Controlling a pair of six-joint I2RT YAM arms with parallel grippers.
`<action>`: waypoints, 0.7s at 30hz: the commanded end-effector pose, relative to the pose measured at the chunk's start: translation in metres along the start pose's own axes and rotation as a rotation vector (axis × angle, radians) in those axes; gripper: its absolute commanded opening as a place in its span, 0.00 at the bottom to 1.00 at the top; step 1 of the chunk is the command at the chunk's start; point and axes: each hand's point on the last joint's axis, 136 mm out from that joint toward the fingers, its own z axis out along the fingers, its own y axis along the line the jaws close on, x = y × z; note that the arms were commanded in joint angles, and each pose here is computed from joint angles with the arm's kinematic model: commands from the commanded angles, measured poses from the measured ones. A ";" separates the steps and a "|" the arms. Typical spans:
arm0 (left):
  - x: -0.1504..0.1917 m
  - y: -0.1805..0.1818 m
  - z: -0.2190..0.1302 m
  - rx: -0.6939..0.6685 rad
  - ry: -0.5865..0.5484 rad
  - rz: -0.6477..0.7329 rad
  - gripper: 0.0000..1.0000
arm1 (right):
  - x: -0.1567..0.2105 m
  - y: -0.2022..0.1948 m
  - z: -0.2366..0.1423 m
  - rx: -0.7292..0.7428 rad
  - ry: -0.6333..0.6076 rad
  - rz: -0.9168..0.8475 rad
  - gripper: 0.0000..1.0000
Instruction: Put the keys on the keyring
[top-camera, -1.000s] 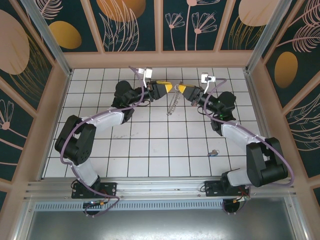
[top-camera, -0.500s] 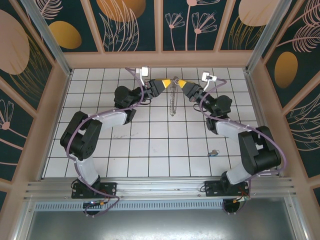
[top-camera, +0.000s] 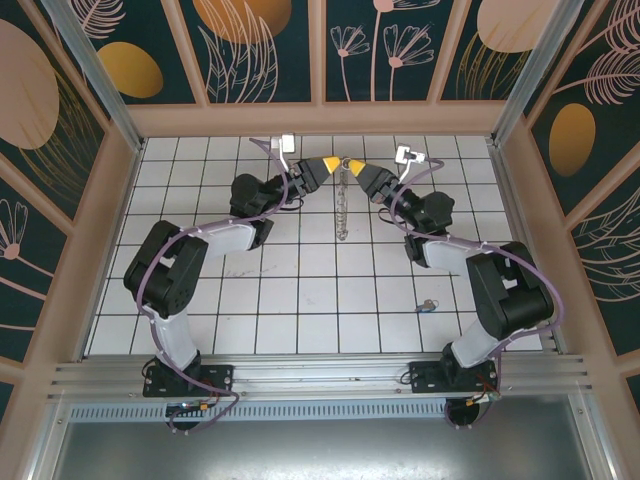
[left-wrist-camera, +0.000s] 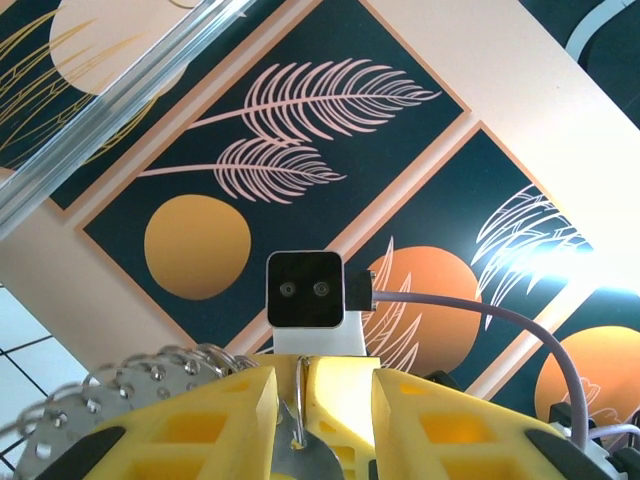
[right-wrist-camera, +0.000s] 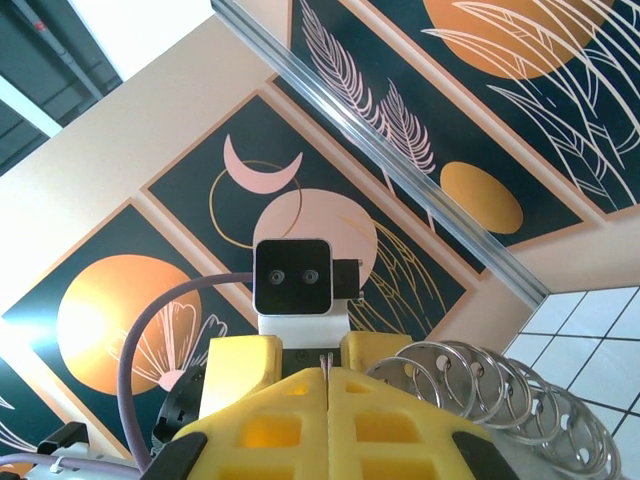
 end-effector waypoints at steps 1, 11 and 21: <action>0.005 0.001 0.000 0.012 -0.008 -0.002 0.30 | -0.016 0.026 0.008 -0.092 -0.049 -0.054 0.00; 0.012 0.005 0.004 0.016 0.007 -0.016 0.27 | -0.013 0.022 0.011 -0.086 -0.039 -0.042 0.00; 0.011 0.003 0.008 0.027 0.012 -0.013 0.25 | -0.010 0.018 0.011 -0.078 -0.029 -0.034 0.00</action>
